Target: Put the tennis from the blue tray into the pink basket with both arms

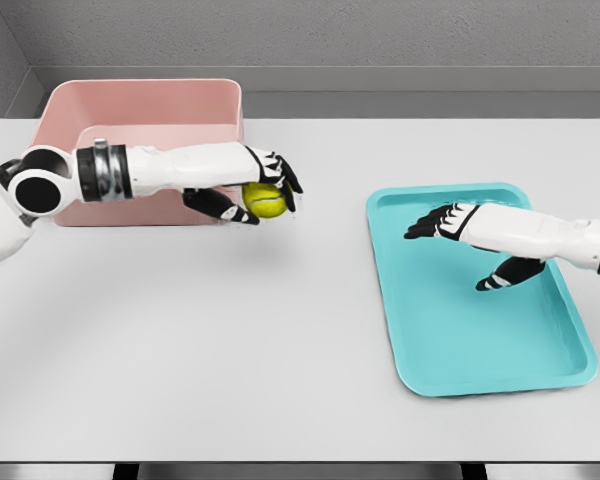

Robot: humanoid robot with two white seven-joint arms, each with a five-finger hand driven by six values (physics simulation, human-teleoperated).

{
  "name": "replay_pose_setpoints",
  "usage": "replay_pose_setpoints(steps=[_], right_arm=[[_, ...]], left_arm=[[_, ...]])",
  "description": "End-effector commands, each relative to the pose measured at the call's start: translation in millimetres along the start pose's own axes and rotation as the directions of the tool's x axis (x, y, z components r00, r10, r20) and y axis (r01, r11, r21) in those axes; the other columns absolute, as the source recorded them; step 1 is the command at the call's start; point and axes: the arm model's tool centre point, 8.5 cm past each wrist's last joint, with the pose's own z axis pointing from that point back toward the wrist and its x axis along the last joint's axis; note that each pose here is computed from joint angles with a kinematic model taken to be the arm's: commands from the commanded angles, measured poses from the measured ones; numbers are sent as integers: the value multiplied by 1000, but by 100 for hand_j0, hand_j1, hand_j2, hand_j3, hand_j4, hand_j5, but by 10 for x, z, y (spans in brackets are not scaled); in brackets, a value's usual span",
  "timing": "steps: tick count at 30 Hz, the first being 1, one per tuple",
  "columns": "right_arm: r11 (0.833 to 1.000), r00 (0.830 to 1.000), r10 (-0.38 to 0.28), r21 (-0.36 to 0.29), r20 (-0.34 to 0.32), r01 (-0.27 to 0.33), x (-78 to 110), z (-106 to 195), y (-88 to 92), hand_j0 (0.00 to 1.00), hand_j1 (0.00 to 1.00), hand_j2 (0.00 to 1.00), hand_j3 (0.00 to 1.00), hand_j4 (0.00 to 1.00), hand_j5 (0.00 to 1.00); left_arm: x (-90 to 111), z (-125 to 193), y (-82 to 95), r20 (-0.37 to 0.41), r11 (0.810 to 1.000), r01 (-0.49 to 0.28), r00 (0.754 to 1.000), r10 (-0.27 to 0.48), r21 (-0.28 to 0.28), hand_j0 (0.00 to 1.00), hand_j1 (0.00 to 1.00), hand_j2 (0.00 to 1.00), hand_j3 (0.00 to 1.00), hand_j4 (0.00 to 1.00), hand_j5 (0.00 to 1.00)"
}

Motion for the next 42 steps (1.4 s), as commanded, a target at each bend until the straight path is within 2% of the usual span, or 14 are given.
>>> replay_pose_setpoints(steps=[1,5,13,18,23,31,35,42], right_arm=[[1000,1000,3,-12,-13,-4,-20,56,-55,100,100,100,100,100,100],[1000,1000,2,-14,-18,-2,-25,66,-39,100,100,100,100,100,100],[1000,1000,1,1,-15,-1,-21,56,-23,100,100,100,100,100,100],[1000,1000,0,2,-14,0,-20,51,-21,100,100,100,100,100,100],[1000,1000,-1,2,-15,1,-24,53,-20,100,100,100,100,100,100],[1000,1000,-3,4,-15,3,-24,53,-6,100,100,100,100,100,100],[1000,1000,-3,4,-15,3,-24,53,-6,100,100,100,100,100,100],[1000,1000,-3,3,-17,4,-29,57,-9,100,100,100,100,100,100]], left_arm=[[-64,75,52,-22,999,-17,1000,17,28,60,60,60,60,60,60],[-237,199,126,-84,998,-20,996,25,58,60,60,60,60,60,60],[-418,356,206,-150,995,-26,988,40,96,60,60,60,60,60,60],[-563,520,333,-209,988,-15,977,47,154,60,60,60,60,60,60],[-768,693,293,-283,985,-32,956,80,171,60,60,60,60,60,60],[-1127,1003,153,-415,978,-71,898,150,198,60,60,60,60,60,60],[-1188,1047,119,-435,975,-82,885,166,206,60,60,60,60,60,60],[-1315,923,5,-452,966,-124,865,217,227,60,60,60,60,60,60]])
